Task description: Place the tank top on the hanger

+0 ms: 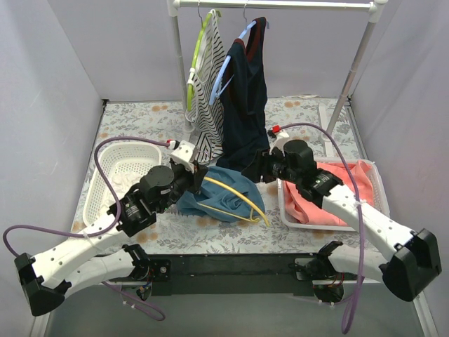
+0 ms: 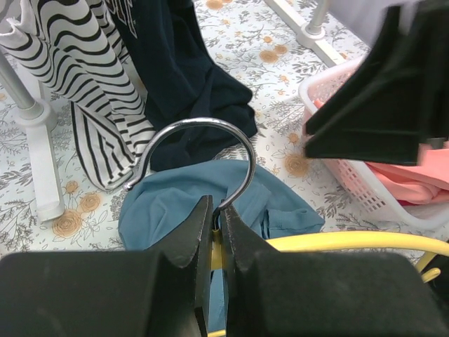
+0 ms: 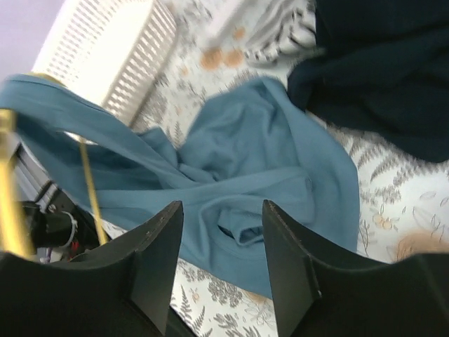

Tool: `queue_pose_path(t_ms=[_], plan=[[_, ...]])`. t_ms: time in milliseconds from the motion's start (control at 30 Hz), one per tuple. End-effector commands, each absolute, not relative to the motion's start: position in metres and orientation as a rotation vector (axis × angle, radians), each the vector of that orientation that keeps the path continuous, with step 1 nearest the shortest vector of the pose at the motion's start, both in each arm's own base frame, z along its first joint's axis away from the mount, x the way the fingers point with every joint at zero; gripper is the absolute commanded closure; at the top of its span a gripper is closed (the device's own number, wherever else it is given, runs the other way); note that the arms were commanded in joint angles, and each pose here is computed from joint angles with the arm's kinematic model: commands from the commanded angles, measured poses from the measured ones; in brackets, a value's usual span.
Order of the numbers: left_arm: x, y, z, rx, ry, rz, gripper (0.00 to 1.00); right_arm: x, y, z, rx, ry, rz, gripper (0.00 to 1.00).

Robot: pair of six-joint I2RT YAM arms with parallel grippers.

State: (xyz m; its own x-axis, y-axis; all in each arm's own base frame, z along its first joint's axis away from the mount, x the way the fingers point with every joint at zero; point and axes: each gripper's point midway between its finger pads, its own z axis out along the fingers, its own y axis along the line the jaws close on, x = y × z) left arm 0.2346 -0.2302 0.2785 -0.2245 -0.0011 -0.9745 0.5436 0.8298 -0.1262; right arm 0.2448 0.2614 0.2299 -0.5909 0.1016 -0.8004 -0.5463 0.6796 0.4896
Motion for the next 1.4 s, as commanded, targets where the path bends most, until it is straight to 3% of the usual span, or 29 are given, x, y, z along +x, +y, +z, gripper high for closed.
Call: queue_pose_path(t_ms=[0,300,700,933,1067,1233,1367], plan=[[0.221,-0.23,0.295,0.472,1.668,-0.59,1.0,0.246,0.275,0.212,-0.415,2.123,0.99,0.45],[0.217,-0.23,0.292,0.486,1.671,-0.6,1.0,0.25,0.286,0.14,-0.451,2.329,0.962,0.42],[0.221,-0.227,0.294,0.455,1.674,-0.587,1.0,0.261,0.288,0.096,-0.392,2.389,0.893,0.42],[0.224,-0.221,0.297,0.388,1.672,-0.579,1.0,0.261,0.283,0.079,-0.379,2.407,0.862,0.55],[0.229,-0.215,0.297,0.329,1.68,-0.557,1.0,0.26,0.28,0.08,-0.374,2.392,0.857,0.76],[0.233,-0.209,0.296,0.266,1.689,-0.541,1.0,0.255,0.278,0.08,-0.371,2.373,0.868,0.91],[0.232,-0.21,0.296,0.265,1.691,-0.552,1.0,0.254,0.276,0.085,-0.357,2.36,0.872,0.91]])
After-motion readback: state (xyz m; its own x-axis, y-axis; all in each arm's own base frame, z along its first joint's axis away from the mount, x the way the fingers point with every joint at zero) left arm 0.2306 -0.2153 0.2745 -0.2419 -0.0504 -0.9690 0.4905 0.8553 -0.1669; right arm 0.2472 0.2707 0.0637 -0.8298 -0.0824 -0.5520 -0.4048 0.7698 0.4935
